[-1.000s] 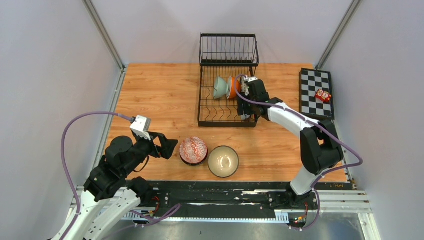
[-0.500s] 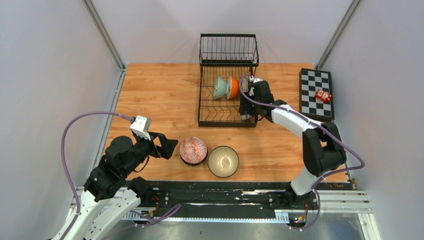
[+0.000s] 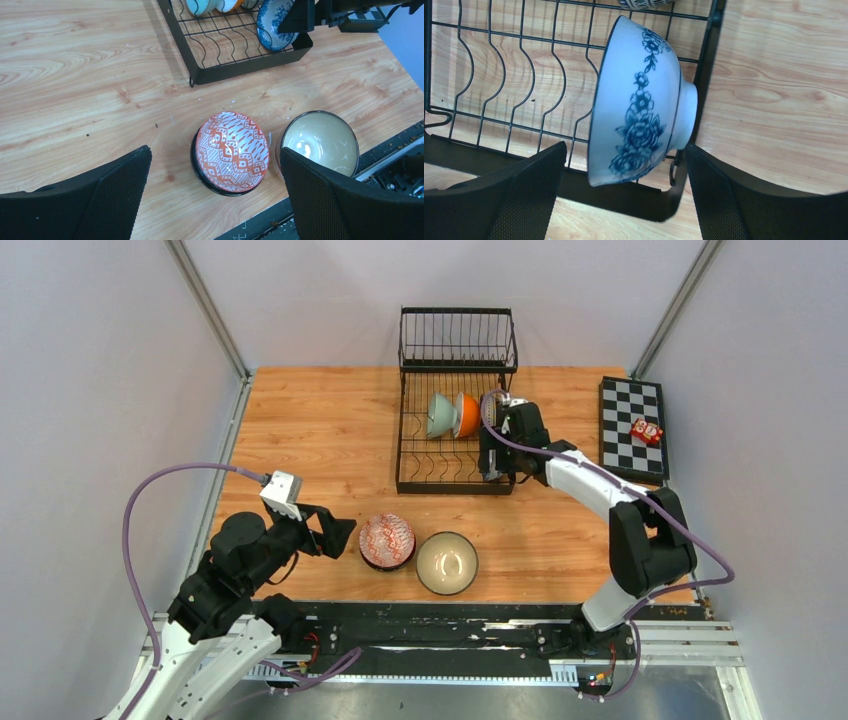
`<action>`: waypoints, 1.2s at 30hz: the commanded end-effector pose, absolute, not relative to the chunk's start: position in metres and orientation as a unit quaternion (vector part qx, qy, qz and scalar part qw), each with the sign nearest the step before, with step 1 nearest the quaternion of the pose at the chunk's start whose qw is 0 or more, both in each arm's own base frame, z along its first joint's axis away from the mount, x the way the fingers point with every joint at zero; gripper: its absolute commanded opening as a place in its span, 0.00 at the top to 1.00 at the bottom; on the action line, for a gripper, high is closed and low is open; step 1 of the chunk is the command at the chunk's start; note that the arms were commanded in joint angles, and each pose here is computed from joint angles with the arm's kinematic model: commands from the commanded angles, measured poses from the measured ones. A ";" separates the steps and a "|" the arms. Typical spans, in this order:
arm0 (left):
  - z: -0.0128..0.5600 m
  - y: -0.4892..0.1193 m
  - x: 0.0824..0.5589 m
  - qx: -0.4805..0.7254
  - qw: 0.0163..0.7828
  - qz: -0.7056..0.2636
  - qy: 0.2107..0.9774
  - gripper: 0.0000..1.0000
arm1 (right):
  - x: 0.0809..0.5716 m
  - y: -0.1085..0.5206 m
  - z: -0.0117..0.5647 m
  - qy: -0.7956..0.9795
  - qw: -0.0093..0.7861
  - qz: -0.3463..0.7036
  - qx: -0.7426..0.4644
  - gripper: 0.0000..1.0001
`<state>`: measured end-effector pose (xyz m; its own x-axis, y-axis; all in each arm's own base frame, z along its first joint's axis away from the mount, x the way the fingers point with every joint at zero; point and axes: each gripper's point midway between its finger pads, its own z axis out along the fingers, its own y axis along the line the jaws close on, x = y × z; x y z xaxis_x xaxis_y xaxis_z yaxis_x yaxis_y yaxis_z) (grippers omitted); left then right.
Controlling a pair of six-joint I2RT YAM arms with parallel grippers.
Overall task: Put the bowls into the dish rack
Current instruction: Place the bowl in the dish rack, then pick up the bowl from the center of the board.
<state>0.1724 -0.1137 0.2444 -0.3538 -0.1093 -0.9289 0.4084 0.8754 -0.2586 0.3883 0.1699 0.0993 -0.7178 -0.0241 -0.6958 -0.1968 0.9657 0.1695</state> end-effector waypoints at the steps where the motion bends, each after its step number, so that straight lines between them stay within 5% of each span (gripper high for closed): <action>1: 0.244 -0.116 0.174 0.103 0.563 -0.231 0.787 0.00 | 0.381 0.148 0.117 0.919 0.382 0.083 -0.041 0.10; 20: 0.241 -0.116 0.176 0.100 0.557 -0.226 0.793 0.00 | 0.312 0.167 0.202 0.879 0.445 0.152 -0.083 0.17; 36: 0.241 -0.113 0.177 0.080 0.553 -0.225 0.798 0.00 | 0.210 0.219 0.187 0.871 0.399 0.202 -0.201 0.26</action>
